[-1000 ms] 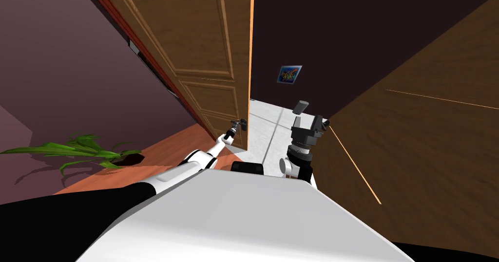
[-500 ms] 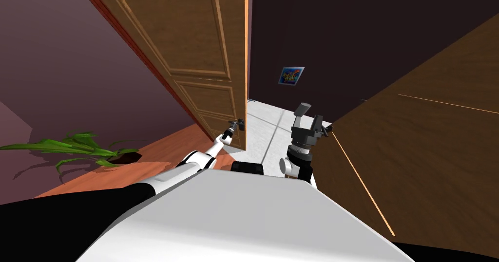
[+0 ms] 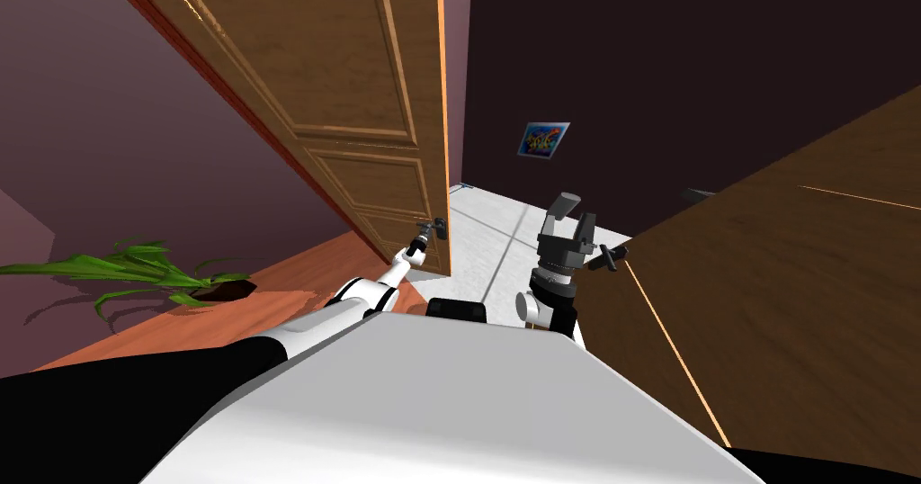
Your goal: Push the door open
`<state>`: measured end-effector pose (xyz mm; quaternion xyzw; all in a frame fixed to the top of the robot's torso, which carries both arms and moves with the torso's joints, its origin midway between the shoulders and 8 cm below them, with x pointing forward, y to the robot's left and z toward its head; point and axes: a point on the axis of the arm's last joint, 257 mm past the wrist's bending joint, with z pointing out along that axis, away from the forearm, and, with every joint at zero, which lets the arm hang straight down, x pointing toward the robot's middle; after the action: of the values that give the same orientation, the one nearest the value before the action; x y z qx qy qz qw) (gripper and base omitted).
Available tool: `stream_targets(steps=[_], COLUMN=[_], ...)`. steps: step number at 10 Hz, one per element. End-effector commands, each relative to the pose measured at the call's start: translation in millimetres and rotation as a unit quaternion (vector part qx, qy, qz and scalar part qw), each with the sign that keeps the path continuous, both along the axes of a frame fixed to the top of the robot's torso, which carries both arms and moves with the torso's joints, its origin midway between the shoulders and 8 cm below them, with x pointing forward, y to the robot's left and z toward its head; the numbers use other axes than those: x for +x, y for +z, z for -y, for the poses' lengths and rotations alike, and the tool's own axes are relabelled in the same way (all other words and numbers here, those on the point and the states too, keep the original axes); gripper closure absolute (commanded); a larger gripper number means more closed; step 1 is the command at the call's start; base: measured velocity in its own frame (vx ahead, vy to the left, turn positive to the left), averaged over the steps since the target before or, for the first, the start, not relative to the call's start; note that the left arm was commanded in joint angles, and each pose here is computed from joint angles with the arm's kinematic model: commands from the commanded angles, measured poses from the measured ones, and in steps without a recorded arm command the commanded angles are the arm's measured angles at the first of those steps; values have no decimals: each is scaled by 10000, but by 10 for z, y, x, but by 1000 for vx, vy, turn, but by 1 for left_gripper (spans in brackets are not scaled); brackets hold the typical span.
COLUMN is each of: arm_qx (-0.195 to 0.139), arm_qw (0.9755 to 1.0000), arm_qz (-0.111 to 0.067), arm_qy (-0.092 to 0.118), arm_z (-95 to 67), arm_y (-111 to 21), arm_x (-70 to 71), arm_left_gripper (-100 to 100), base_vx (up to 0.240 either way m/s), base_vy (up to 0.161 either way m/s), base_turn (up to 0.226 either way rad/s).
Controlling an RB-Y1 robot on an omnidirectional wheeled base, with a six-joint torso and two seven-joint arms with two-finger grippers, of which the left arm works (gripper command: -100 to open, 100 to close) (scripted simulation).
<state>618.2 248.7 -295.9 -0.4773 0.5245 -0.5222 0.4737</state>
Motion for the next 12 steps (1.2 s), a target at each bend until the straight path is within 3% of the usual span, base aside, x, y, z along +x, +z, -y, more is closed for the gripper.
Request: stream_targets(steps=[1,4,12], arm_qx=[7,5,10], arm_qw=[9999,9999,9978], arm_qz=[37,19,25], arm_qy=[107,165,667], arm_z=[-116,-176,-692], arm_y=[37,16,26], arm_x=[6,-4,-34], arm_left_gripper=[100,100,100], base_vx=[147,96,156], base_vy=[-167,-82,-100], base_turn=[52,42,59])
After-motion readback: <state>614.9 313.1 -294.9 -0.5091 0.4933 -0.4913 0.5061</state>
